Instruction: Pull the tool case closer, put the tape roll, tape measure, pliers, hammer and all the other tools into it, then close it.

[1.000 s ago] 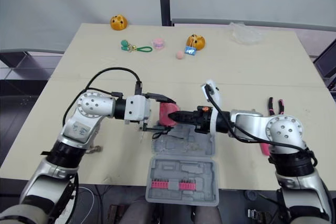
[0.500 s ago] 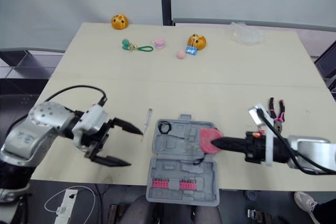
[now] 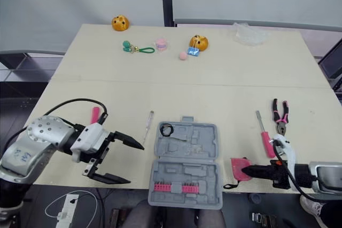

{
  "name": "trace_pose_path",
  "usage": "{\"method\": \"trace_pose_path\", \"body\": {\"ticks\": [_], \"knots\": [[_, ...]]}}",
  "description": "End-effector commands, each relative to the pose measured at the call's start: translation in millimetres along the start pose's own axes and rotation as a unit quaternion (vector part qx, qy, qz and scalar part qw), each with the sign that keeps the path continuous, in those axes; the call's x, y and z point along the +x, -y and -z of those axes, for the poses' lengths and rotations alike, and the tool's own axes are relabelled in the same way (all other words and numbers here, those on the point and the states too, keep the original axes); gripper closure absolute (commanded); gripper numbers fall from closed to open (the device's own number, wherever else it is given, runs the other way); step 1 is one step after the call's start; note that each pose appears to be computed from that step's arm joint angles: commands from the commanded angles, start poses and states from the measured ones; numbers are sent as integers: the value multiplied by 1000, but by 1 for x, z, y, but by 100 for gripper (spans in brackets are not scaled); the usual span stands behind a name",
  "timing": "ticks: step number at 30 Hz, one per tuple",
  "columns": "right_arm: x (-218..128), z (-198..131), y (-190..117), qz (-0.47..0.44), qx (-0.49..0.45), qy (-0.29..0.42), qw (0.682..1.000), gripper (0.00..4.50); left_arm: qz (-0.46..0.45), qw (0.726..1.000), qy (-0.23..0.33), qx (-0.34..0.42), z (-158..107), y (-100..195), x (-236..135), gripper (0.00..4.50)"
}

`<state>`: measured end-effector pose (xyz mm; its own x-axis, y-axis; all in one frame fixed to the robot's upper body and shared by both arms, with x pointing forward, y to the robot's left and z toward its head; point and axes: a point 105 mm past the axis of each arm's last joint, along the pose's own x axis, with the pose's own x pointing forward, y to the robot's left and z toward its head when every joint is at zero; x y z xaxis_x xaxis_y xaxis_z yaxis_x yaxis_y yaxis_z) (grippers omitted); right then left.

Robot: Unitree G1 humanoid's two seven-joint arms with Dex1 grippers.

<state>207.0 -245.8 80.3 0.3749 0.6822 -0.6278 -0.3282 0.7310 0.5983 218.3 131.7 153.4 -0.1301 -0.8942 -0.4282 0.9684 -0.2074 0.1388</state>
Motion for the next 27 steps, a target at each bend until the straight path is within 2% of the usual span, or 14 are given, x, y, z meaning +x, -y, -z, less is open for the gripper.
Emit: {"method": "trace_pose_path", "body": {"ticks": [1,10,17,19,20,22,25,27], "knots": [[6,-2,1,-16,0,4,1000,394,-1,1000,3,31,-10,-1,5,0],[17,6,4,-14,7,-12,1000,394,-4,999,-8,52,-12,-10,6,0],[10,2,13,4,19,-1,1000,394,-4,998,-6,55,-14,-10,6,0],[5,3,13,10,17,-2,1000,289,-5,998,-6,57,-14,-11,7,0],[1,3,13,10,16,-2,1000,266,-6,998,-6,57,-15,-11,7,0],[-7,1,12,17,1,0,1000,163,-6,998,-5,60,-16,-11,8,0],[-23,-2,9,35,-64,-10,997,11,-7,998,-5,62,-18,-12,6,0],[-33,-3,8,45,-138,-25,989,4,-8,998,-5,64,-19,-13,5,0]]}}
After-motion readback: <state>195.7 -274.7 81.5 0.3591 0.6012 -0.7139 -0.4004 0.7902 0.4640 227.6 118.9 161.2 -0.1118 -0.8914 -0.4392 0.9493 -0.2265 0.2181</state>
